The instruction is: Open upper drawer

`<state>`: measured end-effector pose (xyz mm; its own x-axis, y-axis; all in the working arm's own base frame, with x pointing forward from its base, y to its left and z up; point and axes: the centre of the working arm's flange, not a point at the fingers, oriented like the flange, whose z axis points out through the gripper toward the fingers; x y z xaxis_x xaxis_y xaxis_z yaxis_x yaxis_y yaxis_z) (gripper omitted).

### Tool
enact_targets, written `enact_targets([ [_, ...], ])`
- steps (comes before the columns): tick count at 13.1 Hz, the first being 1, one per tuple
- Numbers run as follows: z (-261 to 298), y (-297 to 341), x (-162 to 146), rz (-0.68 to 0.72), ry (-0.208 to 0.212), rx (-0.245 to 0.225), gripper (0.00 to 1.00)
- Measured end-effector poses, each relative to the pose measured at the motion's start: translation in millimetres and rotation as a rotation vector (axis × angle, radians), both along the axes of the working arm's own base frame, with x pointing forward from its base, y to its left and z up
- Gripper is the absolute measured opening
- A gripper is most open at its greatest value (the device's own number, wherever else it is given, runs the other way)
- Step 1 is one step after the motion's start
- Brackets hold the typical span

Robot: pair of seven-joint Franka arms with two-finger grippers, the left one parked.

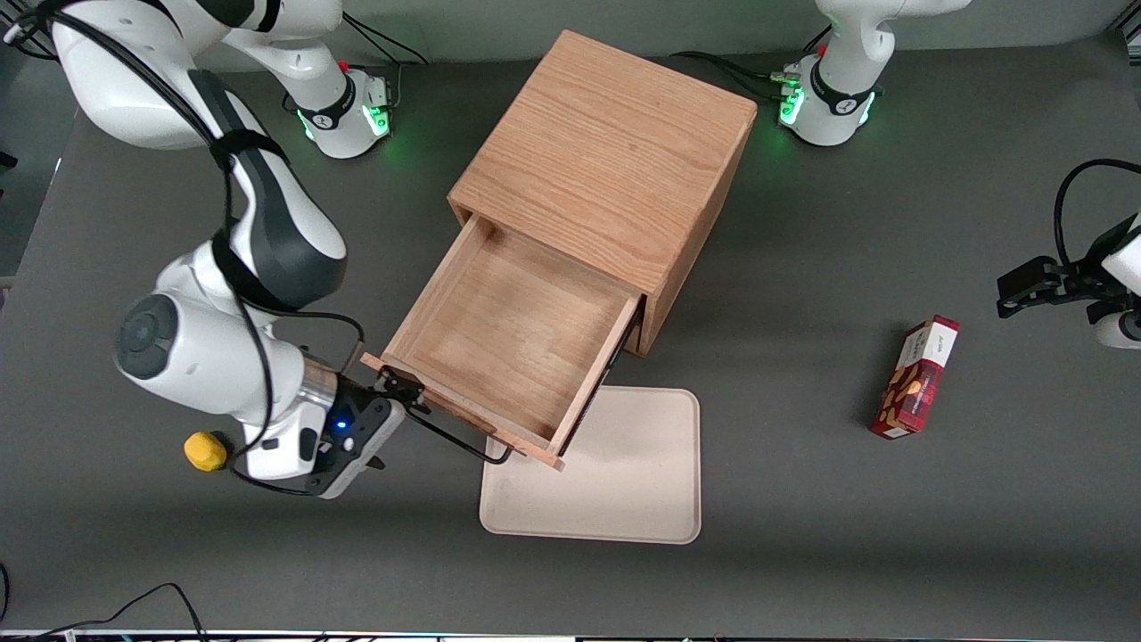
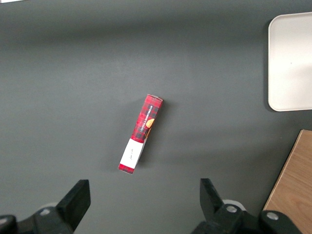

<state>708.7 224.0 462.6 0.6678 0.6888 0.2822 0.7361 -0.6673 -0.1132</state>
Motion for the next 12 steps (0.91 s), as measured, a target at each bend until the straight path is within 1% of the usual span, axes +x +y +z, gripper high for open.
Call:
enact_targets([
  [1,33,-19,-4,-0.022,-0.024,-0.023,1.00],
  [3,94,-81,-14,-0.120,-0.082,-0.079,1.00],
  [4,113,-117,-22,-0.179,-0.098,-0.085,1.00],
  [5,126,-147,-32,-0.227,-0.101,-0.091,1.00],
  [6,134,-169,-47,-0.280,-0.092,-0.098,1.00],
  [7,139,-185,-65,-0.370,-0.059,-0.101,1.00],
  [8,143,-195,-87,-0.496,0.009,-0.106,1.00],
  [10,153,-195,-129,-0.754,0.155,-0.123,1.00],
  [11,159,-191,-147,-0.868,0.207,-0.134,1.00],
  [12,161,-188,-161,-0.938,0.237,-0.145,1.00],
])
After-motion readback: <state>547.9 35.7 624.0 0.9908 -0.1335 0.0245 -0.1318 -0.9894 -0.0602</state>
